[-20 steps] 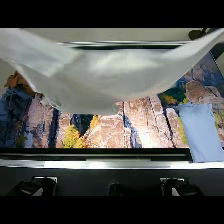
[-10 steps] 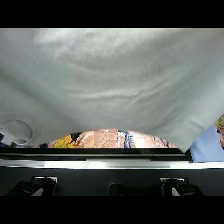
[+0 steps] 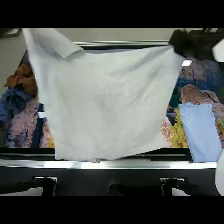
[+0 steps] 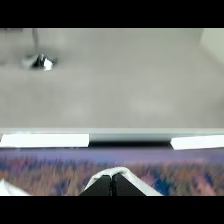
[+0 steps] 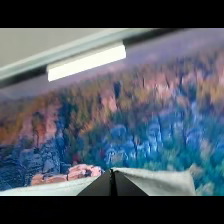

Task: Fold the shirts.

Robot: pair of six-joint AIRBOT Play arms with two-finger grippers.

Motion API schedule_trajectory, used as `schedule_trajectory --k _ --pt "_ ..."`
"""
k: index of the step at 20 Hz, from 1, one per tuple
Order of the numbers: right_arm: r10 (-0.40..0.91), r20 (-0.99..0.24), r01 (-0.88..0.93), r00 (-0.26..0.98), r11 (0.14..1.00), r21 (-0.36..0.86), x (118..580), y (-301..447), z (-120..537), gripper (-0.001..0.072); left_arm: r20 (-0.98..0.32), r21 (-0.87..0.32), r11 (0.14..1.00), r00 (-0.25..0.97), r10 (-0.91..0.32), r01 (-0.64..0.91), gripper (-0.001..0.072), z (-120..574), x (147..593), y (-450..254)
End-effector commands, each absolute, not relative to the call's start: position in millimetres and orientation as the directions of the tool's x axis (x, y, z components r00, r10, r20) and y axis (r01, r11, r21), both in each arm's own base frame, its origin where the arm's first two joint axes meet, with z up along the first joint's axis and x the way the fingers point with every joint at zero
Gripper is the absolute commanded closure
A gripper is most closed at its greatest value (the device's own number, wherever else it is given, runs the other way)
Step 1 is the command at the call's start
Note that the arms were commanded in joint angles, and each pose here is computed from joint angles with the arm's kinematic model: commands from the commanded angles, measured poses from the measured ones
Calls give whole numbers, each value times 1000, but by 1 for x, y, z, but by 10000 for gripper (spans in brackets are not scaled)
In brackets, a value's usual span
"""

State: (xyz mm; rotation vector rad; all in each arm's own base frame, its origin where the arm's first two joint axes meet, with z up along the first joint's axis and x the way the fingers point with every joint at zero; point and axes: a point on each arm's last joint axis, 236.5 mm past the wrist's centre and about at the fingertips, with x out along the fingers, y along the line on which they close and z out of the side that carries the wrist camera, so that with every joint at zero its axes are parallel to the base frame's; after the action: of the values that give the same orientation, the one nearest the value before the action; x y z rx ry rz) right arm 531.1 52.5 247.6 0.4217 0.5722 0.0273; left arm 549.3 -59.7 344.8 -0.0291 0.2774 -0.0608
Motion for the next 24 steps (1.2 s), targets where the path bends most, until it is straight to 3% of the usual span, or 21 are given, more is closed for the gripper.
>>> schedule_trajectory --k 1,6,7,8,9,10,11,13,15,17,18,22,23,24 --pt "192 -666 280 721 799 532 572 69 136 660 -557 -20 999 830 -35 29 685 211 586 -58" --pt "288 -805 381 518 766 519 556 93 52 660 -843 -98 993 525 -119 68 685 84 555 -101" --pt "287 -819 389 497 769 506 553 93 46 622 -876 -126 989 459 -148 78 681 69 544 -112" --pt "287 -830 398 479 771 497 549 90 44 423 -904 -141 986 395 -165 88 557 58 531 -121" --pt "287 -843 394 456 784 480 540 83 47 238 -926 -142 984 337 -170 106 251 53 516 -124" --pt "281 -858 374 431 809 453 530 71 51 168 -947 -126 983 279 -160 136 38 53 500 -120" --pt "271 -877 339 396 845 414 516 53 55 102 -966 -108 978 213 -146 180 15 54 482 -113" --pt "248 -926 285 285 901 329 477 11 60 99 -987 -118 974 88 -137 195 21 58 446 -93" --pt "211 -971 250 114 940 234 425 -32 58 234 -964 -258 953 21 -264 156 29 65 416 -97" --pt "152 -988 337 -10 931 140 388 -68 52 260 -941 -338 933 -34 -336 120 30 55 381 -98" --pt "157 -987 370 -20 919 139 380 -74 49 296 -939 -342 934 -52 -339 98 31 42 360 -93" --pt "211 -974 381 -77 909 167 362 -62 29 297 -930 -343 936 -112 -350 -79 35 -22 259 -60" --pt "240 -967 382 -83 904 191 361 -56 24 297 -927 -341 930 -116 -357 -136 58 -32 237 -51" --pt "261 -961 380 -87 901 210 360 -51 20 297 -928 -338 922 -99 -360 -187 131 -40 223 -42"
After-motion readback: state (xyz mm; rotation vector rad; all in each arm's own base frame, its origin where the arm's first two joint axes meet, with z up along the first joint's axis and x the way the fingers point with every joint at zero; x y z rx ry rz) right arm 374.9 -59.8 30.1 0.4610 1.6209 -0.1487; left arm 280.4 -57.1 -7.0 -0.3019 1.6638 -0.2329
